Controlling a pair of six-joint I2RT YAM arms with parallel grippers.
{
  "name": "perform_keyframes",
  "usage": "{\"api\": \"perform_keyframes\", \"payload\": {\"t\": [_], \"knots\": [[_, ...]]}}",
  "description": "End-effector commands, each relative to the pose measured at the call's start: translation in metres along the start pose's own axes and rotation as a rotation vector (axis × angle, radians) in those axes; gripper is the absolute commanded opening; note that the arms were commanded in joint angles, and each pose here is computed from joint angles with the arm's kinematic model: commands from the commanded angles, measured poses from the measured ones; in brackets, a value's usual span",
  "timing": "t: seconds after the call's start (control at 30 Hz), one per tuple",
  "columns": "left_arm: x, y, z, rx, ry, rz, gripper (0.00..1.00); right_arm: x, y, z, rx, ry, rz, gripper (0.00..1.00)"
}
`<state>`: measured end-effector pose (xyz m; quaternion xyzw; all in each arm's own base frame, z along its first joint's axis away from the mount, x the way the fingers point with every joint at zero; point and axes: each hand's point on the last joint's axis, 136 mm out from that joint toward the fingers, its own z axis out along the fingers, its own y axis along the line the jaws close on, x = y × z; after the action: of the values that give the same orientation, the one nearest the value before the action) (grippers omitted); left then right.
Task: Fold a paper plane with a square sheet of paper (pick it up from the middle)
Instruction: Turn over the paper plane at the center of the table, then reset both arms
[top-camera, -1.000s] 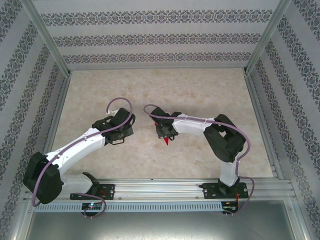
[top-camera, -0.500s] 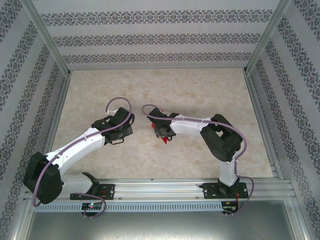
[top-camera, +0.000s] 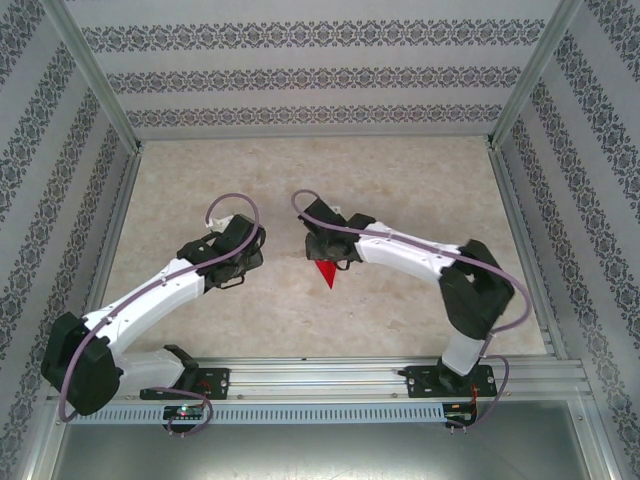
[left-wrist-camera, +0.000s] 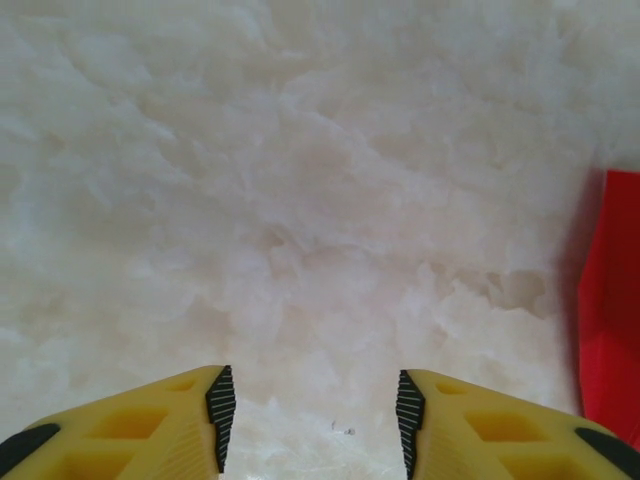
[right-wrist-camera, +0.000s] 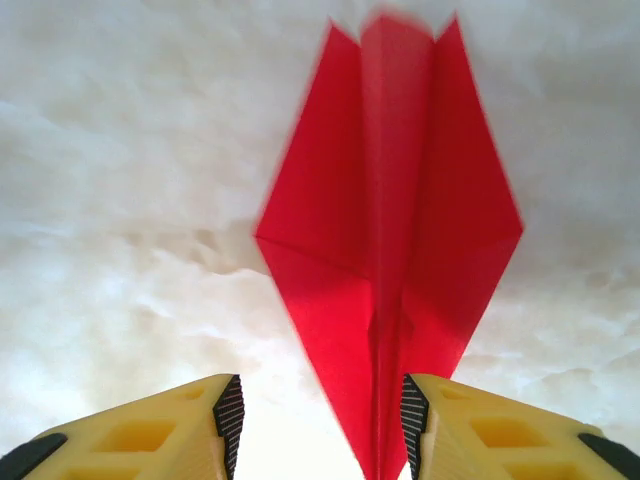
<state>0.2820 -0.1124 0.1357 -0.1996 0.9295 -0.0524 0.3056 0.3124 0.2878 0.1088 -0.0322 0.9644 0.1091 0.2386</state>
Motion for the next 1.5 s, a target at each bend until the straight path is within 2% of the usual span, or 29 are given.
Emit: {"api": "perform_keyframes", "payload": {"t": [0.0,0.13,0.2,0.33,0.37,0.43,0.5,0.57,0.67,0.7,0.8,0.9,1.03,1.1,1.13,1.2,1.3,1.37,1.43,1.47], "knots": [[-0.011,0.021,-0.007,-0.059,-0.070,-0.010,0.54,-0.018,-0.003,-0.039,-0.022,-0.082,-0.020,0.49],[-0.025,0.035,-0.016,-0.114,-0.146,-0.001,0.62,-0.034,-0.039,-0.081,0.062,-0.260,-0.009,0.53],[-0.034,0.043,-0.021,-0.156,-0.193,0.019,0.67,-0.041,-0.070,-0.103,0.145,-0.369,0.020,0.61],[-0.059,0.067,-0.034,-0.295,-0.330,0.070,0.95,-0.051,-0.142,-0.143,0.319,-0.595,0.082,0.76],[-0.066,0.071,-0.037,-0.327,-0.371,0.082,0.99,-0.051,-0.160,-0.147,0.370,-0.640,0.070,0.81],[-0.077,0.084,-0.041,-0.393,-0.427,0.080,1.00,-0.051,-0.190,-0.147,0.447,-0.699,0.044,0.86],[-0.087,0.097,-0.042,-0.465,-0.469,0.080,1.00,-0.048,-0.219,-0.137,0.496,-0.691,0.052,0.91],[-0.095,0.114,-0.037,-0.537,-0.485,0.086,1.00,-0.040,-0.248,-0.117,0.491,-0.633,0.102,0.98],[-0.105,0.128,-0.025,-0.619,-0.521,0.164,1.00,-0.039,-0.275,-0.085,0.471,-0.563,0.138,0.98],[-0.107,0.130,-0.020,-0.621,-0.530,0.189,1.00,-0.039,-0.279,-0.080,0.460,-0.525,0.143,0.98],[-0.105,0.127,0.006,-0.540,-0.535,0.257,1.00,-0.062,-0.276,-0.071,0.423,-0.547,0.079,0.97],[-0.107,0.122,0.019,-0.462,-0.557,0.250,1.00,-0.076,-0.274,-0.057,0.425,-0.643,-0.028,0.97],[-0.113,0.120,0.039,-0.408,-0.589,0.249,1.00,-0.076,-0.267,-0.030,0.382,-0.655,-0.121,0.97],[-0.114,0.116,0.047,-0.372,-0.617,0.242,1.00,-0.079,-0.261,-0.028,0.363,-0.638,-0.173,0.96],[-0.115,0.114,0.053,-0.355,-0.628,0.242,1.00,-0.080,-0.259,-0.029,0.345,-0.678,-0.193,0.95],[-0.115,0.113,0.065,-0.346,-0.630,0.262,1.00,-0.078,-0.270,-0.035,0.355,-0.765,-0.140,0.97],[-0.122,0.104,0.075,-0.308,-0.633,0.312,1.00,-0.072,-0.275,-0.042,0.295,-0.824,-0.110,0.97],[-0.122,0.105,0.082,-0.271,-0.650,0.305,1.00,-0.055,-0.274,-0.032,0.263,-0.830,-0.122,0.98],[-0.121,0.108,0.090,-0.235,-0.643,0.296,1.00,-0.058,-0.272,-0.030,0.247,-0.871,-0.134,0.98],[-0.117,0.103,0.093,-0.193,-0.608,0.317,1.00,-0.060,-0.275,-0.029,0.261,-0.850,-0.122,0.98]]}}
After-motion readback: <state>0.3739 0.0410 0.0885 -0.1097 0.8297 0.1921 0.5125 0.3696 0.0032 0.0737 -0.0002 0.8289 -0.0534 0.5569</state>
